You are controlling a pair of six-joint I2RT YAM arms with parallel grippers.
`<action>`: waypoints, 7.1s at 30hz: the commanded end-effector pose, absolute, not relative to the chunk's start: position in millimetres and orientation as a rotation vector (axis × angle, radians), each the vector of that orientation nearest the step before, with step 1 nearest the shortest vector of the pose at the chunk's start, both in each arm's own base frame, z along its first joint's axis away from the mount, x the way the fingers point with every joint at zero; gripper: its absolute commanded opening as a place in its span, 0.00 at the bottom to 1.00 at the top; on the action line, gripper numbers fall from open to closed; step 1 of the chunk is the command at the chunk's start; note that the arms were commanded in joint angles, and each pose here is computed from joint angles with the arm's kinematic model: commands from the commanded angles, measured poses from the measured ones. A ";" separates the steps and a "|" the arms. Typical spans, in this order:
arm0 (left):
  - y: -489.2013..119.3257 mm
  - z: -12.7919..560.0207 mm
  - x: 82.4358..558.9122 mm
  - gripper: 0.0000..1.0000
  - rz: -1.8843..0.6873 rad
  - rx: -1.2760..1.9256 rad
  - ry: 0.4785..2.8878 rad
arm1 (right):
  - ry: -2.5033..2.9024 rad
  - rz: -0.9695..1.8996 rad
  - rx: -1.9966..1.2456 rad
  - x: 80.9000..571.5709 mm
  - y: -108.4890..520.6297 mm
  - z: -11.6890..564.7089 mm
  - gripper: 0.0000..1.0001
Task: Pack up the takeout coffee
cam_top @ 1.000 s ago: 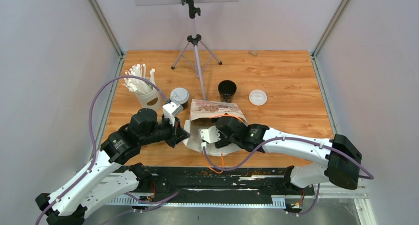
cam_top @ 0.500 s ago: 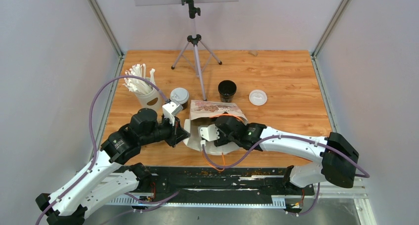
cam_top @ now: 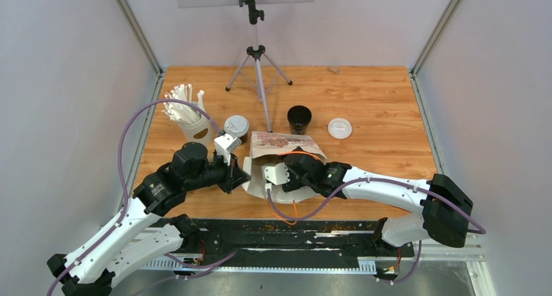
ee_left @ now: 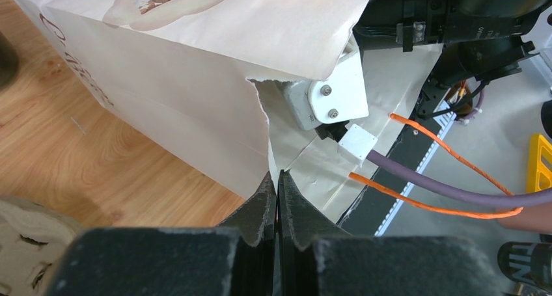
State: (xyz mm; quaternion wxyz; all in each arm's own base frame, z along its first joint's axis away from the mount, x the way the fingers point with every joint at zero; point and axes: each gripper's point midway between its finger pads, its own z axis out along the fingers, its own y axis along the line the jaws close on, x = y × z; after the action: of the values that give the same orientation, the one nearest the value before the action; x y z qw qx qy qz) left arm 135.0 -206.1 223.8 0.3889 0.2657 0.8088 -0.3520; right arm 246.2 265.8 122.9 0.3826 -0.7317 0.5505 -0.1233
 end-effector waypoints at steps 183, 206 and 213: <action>-121.1 289.0 232.3 0.76 -0.123 0.183 2.118 | 1.735 0.510 -0.632 239.9 282.2 460.2 0.83; -152.0 186.9 380.7 0.91 -0.079 0.321 2.420 | 1.651 0.513 -0.506 182.6 175.6 453.5 0.94; -143.7 169.6 394.1 0.93 -0.002 0.403 2.489 | 1.634 0.475 -0.515 184.5 170.2 453.0 0.95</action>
State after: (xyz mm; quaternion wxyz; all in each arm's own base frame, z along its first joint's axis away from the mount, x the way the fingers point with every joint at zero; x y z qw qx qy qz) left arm 386.3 -149.1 160.0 0.3023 0.1215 0.9453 -0.0148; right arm 182.0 173.5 449.2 0.6183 -0.2263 0.7203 0.2181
